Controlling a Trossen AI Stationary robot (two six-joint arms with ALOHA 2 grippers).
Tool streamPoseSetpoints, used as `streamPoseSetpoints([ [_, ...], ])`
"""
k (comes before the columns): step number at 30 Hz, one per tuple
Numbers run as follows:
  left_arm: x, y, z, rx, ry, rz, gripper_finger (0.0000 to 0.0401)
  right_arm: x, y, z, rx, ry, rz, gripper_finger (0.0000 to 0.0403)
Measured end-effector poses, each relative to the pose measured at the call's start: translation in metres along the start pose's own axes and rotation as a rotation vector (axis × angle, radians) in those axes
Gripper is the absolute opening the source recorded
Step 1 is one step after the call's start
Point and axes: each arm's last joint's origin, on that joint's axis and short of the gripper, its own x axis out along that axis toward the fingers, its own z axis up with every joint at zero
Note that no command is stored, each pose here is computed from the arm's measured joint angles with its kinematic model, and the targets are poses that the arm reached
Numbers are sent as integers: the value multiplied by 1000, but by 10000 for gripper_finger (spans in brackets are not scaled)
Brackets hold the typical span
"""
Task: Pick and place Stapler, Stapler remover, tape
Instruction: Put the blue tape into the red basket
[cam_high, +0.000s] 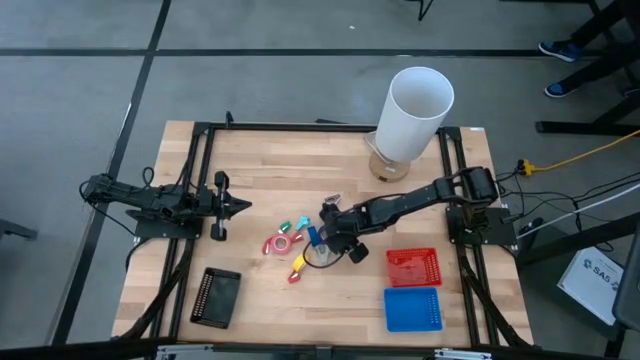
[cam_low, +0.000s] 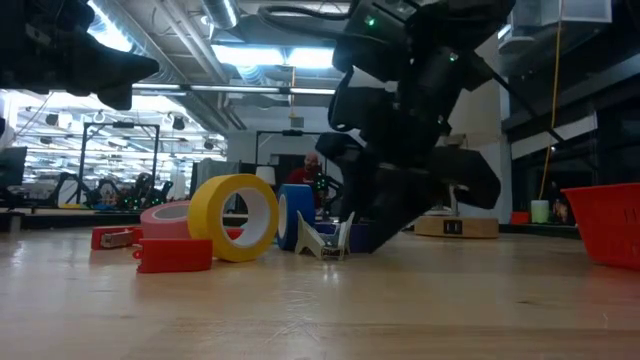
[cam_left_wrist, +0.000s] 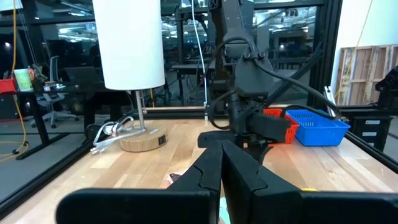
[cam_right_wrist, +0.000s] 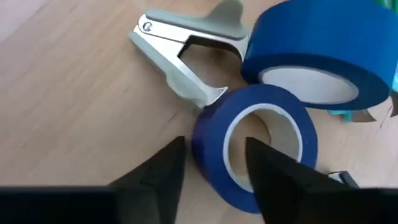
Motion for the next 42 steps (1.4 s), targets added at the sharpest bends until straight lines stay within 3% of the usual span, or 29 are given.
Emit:
streamPoseSetpoints([
  [7,0,0,0,0,-1,0,4,-2,-3,2,18,7,-2,39],
  [22,0,0,0,0,-1,0,4,-36,-21,29,100,111,61,39],
  [28,0,0,0,0,-1,0,4,-67,-27,28,196,114,90,39],
  [42,0,0,0,0,0,0,4,-160,-7,29,534,7,-94,39],
])
